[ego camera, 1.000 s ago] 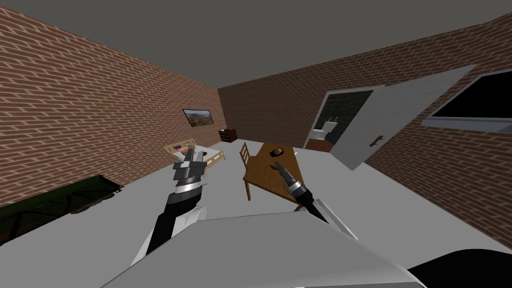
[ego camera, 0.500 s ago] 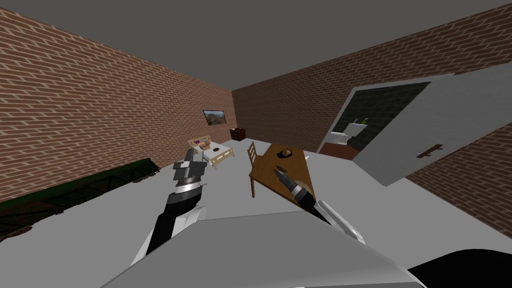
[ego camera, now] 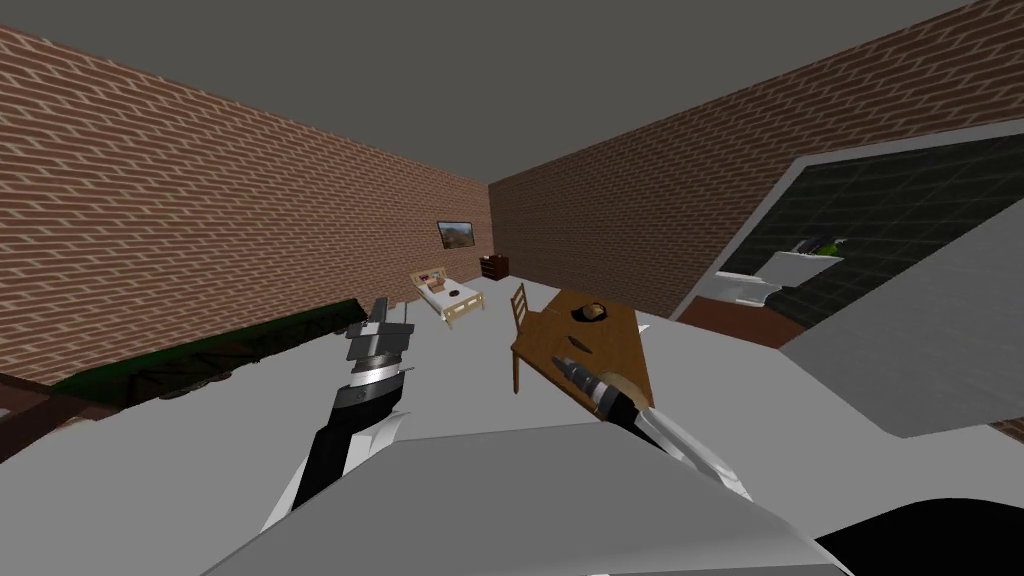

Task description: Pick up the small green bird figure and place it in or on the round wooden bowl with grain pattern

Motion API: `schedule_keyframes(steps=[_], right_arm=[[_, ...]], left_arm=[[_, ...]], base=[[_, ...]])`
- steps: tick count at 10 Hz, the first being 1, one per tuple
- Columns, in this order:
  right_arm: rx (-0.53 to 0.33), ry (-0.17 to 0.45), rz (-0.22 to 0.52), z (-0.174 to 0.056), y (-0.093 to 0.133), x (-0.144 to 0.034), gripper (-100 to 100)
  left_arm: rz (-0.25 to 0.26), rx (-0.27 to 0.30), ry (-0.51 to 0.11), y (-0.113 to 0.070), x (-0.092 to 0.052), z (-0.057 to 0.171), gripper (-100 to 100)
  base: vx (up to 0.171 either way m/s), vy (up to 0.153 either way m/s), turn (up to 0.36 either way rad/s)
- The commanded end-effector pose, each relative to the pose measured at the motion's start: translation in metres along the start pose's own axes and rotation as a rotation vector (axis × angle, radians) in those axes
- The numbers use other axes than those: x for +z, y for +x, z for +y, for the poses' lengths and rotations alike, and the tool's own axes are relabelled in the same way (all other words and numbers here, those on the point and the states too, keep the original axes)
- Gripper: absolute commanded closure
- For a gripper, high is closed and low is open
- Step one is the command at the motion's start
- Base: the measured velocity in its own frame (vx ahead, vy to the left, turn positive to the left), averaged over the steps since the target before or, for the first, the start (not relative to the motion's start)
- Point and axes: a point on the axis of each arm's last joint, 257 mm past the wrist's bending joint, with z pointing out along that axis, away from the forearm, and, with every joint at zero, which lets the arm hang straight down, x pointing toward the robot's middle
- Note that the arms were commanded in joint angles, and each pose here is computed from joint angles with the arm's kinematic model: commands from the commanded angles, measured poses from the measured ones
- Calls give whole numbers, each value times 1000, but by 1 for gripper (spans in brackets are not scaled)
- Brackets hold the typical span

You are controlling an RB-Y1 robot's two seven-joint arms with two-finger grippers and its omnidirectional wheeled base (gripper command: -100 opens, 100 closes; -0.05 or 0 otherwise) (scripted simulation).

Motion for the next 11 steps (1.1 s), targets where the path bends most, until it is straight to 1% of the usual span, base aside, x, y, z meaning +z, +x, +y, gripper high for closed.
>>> schedule_keyframes(steps=[1,2,3,4,5,6,7,8,9,10,11], right_arm=[[-50,68,80,-32,24,-16,-100],[-64,88,101,-44,27,-22,-100],[-107,129,157,-65,38,-34,-100],[-105,147,166,-74,42,-38,-100],[-147,187,220,-96,51,-53,-100],[-145,207,229,-105,54,-58,-100],[-186,249,283,-127,61,-75,-100],[-218,315,343,-158,71,-101,-100],[-221,335,354,-167,73,-108,-100],[-257,382,407,-190,77,-130,-100],[-256,399,414,-197,78,-136,-100]], left_arm=[[0,0,0,0,0,0,0],[0,0,0,0,0,0,0],[0,0,0,0,0,0,0],[0,0,0,0,0,0,0],[0,0,0,0,0,0,0],[0,0,0,0,0,0,0],[0,0,0,0,0,0,0],[0,0,0,0,0,0,0],[0,0,0,0,0,0,0],[0,0,0,0,0,0,0],[0,0,0,0,0,0,0]], base=[[-11,-2,422],[-4,-6,233],[3,1,389],[8,-6,188],[14,0,289],[14,-6,225],[23,-3,330],[38,0,505],[35,-20,192],[47,-22,341],[38,-26,156]])
